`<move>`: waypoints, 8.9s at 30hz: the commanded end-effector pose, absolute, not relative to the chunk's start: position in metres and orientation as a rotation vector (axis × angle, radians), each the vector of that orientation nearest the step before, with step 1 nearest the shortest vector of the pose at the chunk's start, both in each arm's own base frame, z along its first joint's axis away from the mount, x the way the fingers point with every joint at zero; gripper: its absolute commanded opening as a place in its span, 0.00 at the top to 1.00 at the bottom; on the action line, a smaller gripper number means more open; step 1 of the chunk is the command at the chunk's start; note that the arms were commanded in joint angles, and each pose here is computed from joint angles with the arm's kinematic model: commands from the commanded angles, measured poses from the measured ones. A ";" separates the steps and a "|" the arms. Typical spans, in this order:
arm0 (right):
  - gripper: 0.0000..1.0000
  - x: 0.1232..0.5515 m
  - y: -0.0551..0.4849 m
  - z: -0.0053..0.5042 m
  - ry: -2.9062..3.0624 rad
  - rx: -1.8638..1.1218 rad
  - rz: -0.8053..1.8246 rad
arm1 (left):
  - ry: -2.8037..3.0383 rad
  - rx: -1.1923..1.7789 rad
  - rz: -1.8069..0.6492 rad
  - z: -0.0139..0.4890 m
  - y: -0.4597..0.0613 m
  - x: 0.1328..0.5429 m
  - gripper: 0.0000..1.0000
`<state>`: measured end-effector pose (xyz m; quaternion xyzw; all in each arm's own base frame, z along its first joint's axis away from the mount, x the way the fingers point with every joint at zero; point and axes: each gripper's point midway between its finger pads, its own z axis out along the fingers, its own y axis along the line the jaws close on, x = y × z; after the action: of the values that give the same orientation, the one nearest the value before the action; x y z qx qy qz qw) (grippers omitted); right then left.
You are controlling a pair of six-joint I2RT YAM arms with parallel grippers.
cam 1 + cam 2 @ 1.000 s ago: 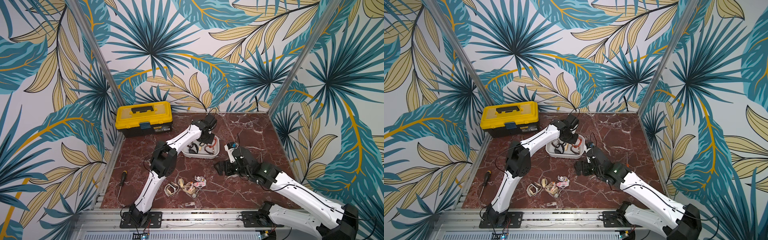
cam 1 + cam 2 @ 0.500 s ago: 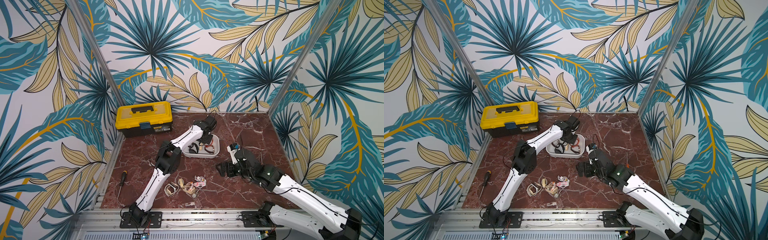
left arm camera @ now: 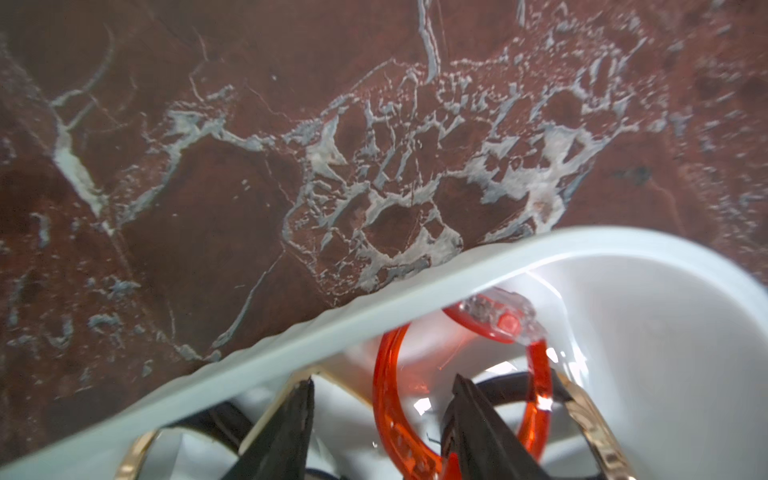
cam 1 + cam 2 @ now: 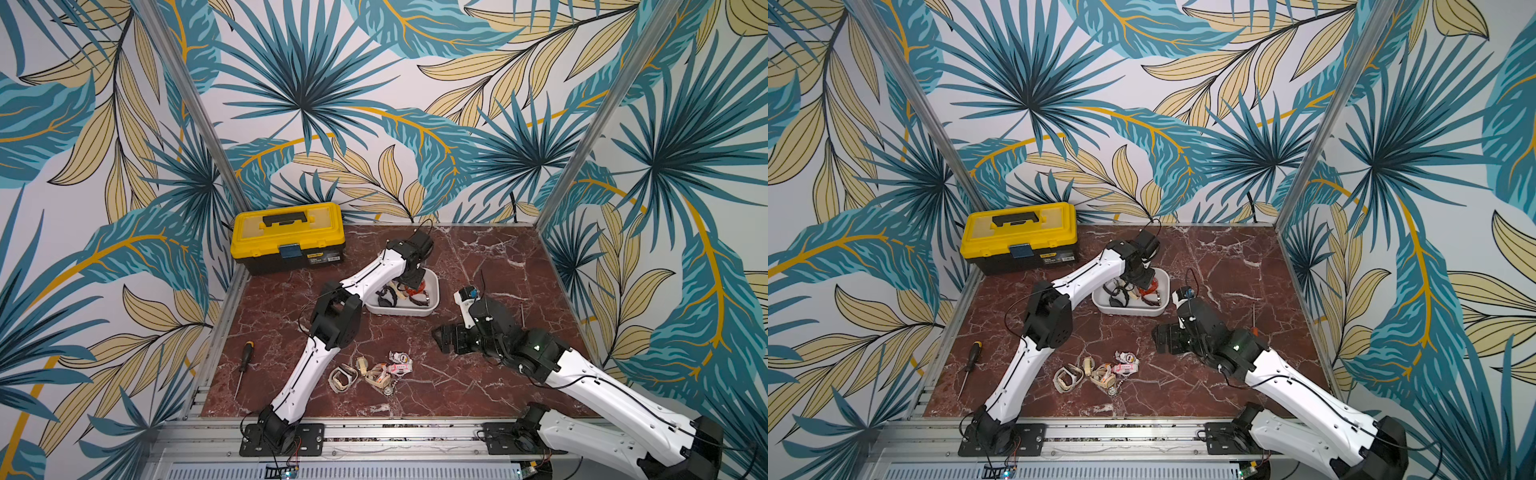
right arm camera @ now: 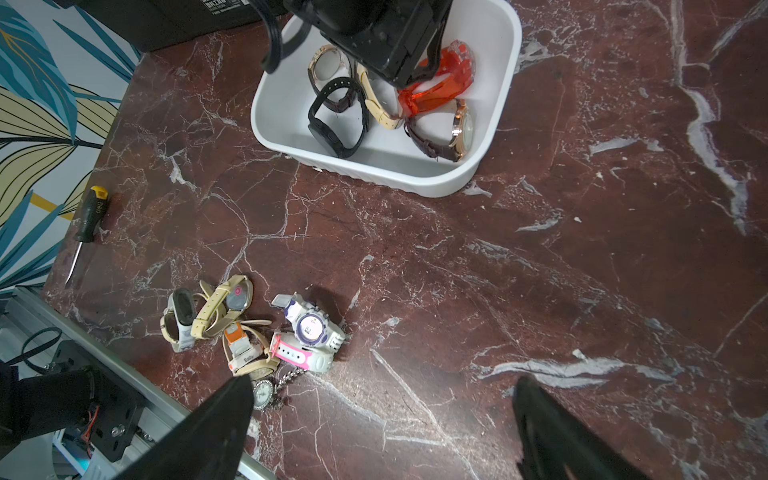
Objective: Put the watch into the storage box
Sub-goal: Place the watch in the storage box, then pick up the watch at the center of the board, then place the watch in the storage box, then pick up the watch at the center of the board.
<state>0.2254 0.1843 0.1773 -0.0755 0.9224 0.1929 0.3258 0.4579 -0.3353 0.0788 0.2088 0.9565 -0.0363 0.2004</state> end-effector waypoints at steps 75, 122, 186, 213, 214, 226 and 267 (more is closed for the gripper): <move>0.46 0.184 0.263 0.039 2.699 -0.389 0.527 | 2.227 0.382 -0.883 0.172 -0.211 0.152 0.00; 0.53 0.191 0.332 0.039 2.682 -0.760 1.044 | 2.098 0.480 -0.894 0.177 -0.199 0.136 0.00; 1.00 0.394 0.238 0.080 2.785 -0.364 -0.153 | 1.894 0.557 -0.673 0.206 -0.216 0.179 0.00; 0.65 0.401 0.261 0.076 2.797 -0.357 -0.015 | 1.902 0.536 -0.668 0.199 -0.216 0.181 0.00; 0.63 0.401 0.262 0.081 2.788 -0.354 0.000 | 1.901 0.533 -0.669 0.200 -0.216 0.182 0.00; 0.56 0.388 0.264 0.122 2.732 -0.332 0.138 | 1.902 0.532 -0.673 0.198 -0.217 0.182 0.00; 0.06 0.181 0.191 0.189 2.379 -0.329 0.872 | 2.808 0.414 -0.635 0.084 -0.271 0.230 0.33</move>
<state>0.1856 0.1907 0.1986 -0.1253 0.8859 0.3255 0.3057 0.2234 -0.2694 0.0780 0.1548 0.9546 -0.2222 0.1245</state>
